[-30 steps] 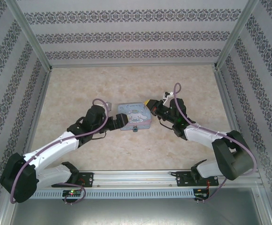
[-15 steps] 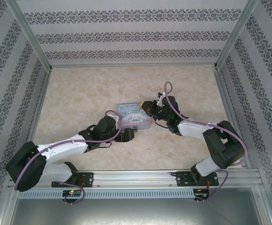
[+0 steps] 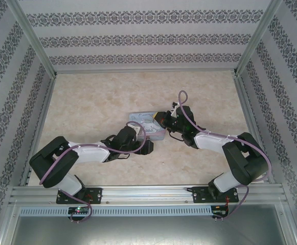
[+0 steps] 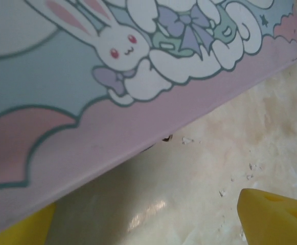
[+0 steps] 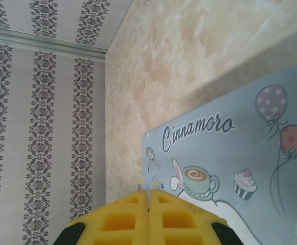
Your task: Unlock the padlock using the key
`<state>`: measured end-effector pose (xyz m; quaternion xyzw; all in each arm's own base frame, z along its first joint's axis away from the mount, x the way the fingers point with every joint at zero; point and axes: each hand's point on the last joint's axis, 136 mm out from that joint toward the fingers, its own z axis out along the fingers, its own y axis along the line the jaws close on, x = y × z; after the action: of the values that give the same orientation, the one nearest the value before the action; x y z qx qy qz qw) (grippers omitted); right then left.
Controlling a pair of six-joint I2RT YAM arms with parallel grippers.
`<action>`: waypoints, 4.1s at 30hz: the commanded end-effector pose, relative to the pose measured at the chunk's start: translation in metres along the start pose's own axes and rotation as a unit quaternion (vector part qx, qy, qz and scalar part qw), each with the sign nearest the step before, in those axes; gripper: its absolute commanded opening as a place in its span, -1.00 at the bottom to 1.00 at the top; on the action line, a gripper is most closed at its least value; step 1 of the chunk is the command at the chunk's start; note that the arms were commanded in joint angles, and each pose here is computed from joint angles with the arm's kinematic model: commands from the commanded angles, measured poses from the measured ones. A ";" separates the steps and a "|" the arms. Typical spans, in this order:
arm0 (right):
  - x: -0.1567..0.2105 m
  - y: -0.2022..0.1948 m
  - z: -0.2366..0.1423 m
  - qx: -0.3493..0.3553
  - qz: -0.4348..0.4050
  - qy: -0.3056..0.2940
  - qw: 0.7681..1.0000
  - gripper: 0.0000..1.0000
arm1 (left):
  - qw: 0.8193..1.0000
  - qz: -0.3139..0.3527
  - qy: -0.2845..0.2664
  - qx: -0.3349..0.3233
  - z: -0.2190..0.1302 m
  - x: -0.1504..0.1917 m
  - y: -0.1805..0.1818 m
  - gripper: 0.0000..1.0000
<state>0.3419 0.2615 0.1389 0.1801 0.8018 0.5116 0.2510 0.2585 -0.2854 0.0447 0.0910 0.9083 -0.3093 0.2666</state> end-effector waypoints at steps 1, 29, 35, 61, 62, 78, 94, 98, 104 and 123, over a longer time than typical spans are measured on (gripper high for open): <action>-0.001 0.001 -0.003 0.003 -0.012 -0.012 1.000 -1.00 | 0.998 0.043 -0.037 0.032 0.008 -0.021 -0.021 0.79; -0.016 -0.039 0.018 0.050 0.032 -0.022 0.998 -1.00 | 0.993 0.113 -0.041 -0.020 0.047 -0.022 0.003 0.57; -0.017 -0.042 0.019 0.050 0.034 -0.020 0.998 -1.00 | 0.993 0.116 -0.034 -0.008 0.054 -0.025 -0.004 0.56; -0.015 -0.051 0.015 0.059 0.040 -0.022 0.997 -1.00 | 0.986 -0.025 -0.096 0.135 0.047 -0.060 -0.051 0.55; -0.015 -0.050 0.015 0.058 0.039 -0.022 0.997 -1.00 | 0.985 -0.032 -0.100 0.137 0.046 -0.060 -0.050 0.55; -0.015 -0.051 0.014 0.057 0.041 -0.022 0.997 -1.00 | 0.962 -0.162 -0.149 0.163 0.049 -0.063 -0.033 0.49; -0.016 -0.051 0.014 0.058 0.042 -0.025 0.997 -1.00 | 0.958 -0.195 -0.154 0.141 0.052 -0.050 -0.015 0.03; -0.016 -0.052 0.014 0.058 0.043 -0.025 0.997 -1.00 | 0.961 -0.189 -0.148 0.136 0.054 -0.047 -0.015 -0.09; -0.016 -0.053 0.014 0.059 0.043 -0.025 0.997 -1.00 | 0.967 -0.173 -0.137 0.128 0.058 -0.043 -0.017 -0.15; -0.015 -0.054 0.014 0.060 0.044 -0.024 0.997 -1.00 | 0.971 -0.176 -0.128 0.098 0.068 -0.040 -0.009 -0.49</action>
<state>0.3631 0.2461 0.0999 0.2319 0.8110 0.4795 0.2419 0.3231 -0.3320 0.0419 -0.0919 0.8168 -0.4677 0.3250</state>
